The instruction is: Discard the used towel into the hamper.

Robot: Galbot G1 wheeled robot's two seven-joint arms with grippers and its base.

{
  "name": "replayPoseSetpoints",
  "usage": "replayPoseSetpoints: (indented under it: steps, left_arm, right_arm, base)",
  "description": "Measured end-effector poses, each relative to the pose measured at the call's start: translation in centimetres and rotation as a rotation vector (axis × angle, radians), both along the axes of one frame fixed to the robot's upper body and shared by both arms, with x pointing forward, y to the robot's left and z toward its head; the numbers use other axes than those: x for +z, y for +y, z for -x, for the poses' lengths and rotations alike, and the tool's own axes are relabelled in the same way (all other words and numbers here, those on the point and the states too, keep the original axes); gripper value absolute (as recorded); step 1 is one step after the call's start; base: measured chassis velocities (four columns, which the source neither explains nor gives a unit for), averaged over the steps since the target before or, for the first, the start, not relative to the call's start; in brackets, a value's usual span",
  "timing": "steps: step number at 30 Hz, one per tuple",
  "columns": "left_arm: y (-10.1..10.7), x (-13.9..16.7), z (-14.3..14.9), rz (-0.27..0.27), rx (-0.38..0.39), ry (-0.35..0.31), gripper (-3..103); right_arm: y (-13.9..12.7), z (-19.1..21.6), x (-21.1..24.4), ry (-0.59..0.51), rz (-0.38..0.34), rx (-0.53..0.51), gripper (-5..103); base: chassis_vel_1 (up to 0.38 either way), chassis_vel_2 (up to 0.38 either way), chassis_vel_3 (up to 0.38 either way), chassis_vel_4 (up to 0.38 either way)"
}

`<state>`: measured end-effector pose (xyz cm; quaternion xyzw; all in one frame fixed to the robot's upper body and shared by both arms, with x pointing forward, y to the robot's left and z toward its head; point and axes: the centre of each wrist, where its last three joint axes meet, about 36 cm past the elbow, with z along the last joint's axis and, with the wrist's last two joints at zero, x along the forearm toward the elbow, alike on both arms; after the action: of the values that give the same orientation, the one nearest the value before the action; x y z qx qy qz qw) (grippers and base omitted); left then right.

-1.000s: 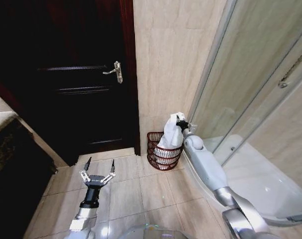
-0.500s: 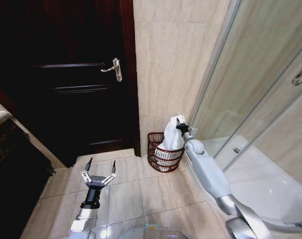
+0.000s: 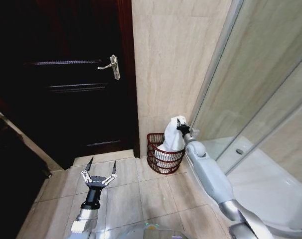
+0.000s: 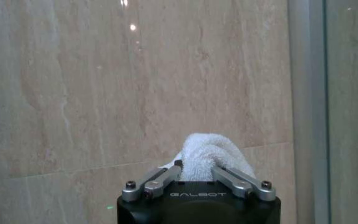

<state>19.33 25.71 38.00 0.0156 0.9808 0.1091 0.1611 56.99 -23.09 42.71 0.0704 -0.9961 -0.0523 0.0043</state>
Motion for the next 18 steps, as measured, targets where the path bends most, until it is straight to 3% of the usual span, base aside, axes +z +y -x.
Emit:
replayPoseSetpoints:
  steps: [18]
  left_arm:
    - [0.2, 0.2, -0.1, 0.016, 0.012, -0.01, 100]
  right_arm:
    - [0.5, 2.8, 0.4, -0.016, 0.0, 0.01, 5]
  base:
    - [-0.028, 0.036, 0.035, -0.03]
